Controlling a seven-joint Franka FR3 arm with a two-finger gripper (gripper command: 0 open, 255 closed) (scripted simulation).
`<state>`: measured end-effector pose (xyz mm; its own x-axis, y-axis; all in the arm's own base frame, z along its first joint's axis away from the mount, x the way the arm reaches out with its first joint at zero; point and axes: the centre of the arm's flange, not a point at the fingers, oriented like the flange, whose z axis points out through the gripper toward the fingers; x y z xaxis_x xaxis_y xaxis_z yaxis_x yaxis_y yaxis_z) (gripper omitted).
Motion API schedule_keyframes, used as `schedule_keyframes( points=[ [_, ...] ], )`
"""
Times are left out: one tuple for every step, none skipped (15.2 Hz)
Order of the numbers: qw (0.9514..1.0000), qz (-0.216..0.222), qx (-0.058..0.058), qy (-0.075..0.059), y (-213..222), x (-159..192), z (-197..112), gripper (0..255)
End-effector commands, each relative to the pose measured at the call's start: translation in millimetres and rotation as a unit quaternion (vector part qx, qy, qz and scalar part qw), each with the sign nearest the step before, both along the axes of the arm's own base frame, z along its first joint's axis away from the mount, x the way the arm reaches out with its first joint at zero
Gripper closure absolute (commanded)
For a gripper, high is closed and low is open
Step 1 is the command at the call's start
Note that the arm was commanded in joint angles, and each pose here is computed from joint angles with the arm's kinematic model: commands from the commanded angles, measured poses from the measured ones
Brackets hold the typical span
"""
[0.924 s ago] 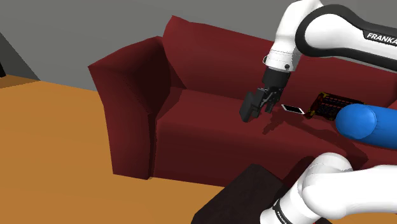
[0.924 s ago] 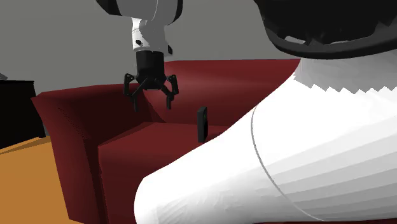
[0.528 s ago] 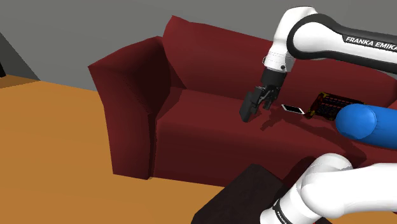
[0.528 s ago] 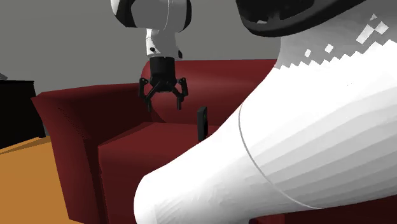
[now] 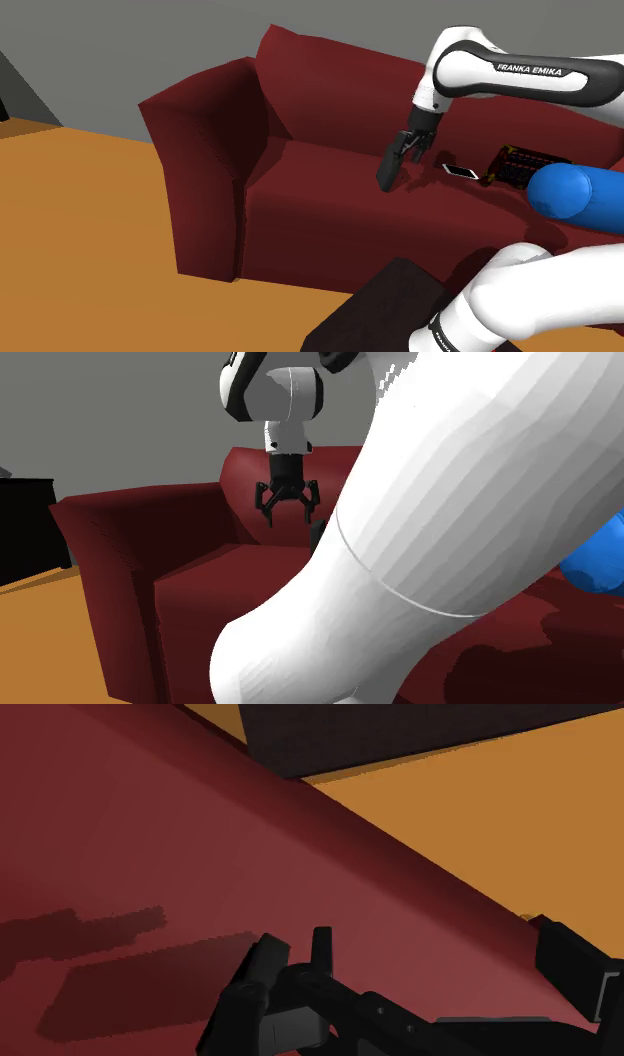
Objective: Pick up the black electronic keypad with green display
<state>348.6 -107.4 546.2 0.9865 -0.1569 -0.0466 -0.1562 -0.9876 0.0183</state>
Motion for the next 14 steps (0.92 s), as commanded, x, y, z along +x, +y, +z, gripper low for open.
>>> schedule_keyframes(
  points=[
    [0.9999,-0.008,-0.006,-0.006,-22,13,-3,0],
    [0.9999,-0.012,-0.008,-0.009,-33,18,-5,0],
    [0.9997,-0.016,-0.011,-0.012,-44,23,-7,0],
    [0.9996,-0.019,-0.013,-0.015,-55,27,-8,0],
    [0.9994,-0.023,-0.016,-0.018,-66,32,-10,0],
    [0.9993,-0.027,-0.018,-0.020,-78,37,-11,0],
    [0.9990,-0.031,-0.021,-0.023,-89,41,-12,0],
    [0.9988,-0.035,-0.023,-0.026,-100,46,-13,0],
    [0.9987,-0.035,-0.024,-0.027,-101,46,-14,0],
    [0.9987,-0.035,-0.024,-0.027,-101,46,-19,0],
    [0.9987,-0.035,-0.024,-0.027,-101,46,-24,0],
    [0.9987,-0.035,-0.024,-0.027,-101,46,-29,0],
    [0.9987,-0.035,-0.024,-0.027,-101,46,-35,0],
    [0.9987,-0.035,-0.024,-0.027,-101,46,-40,0]
  ],
)
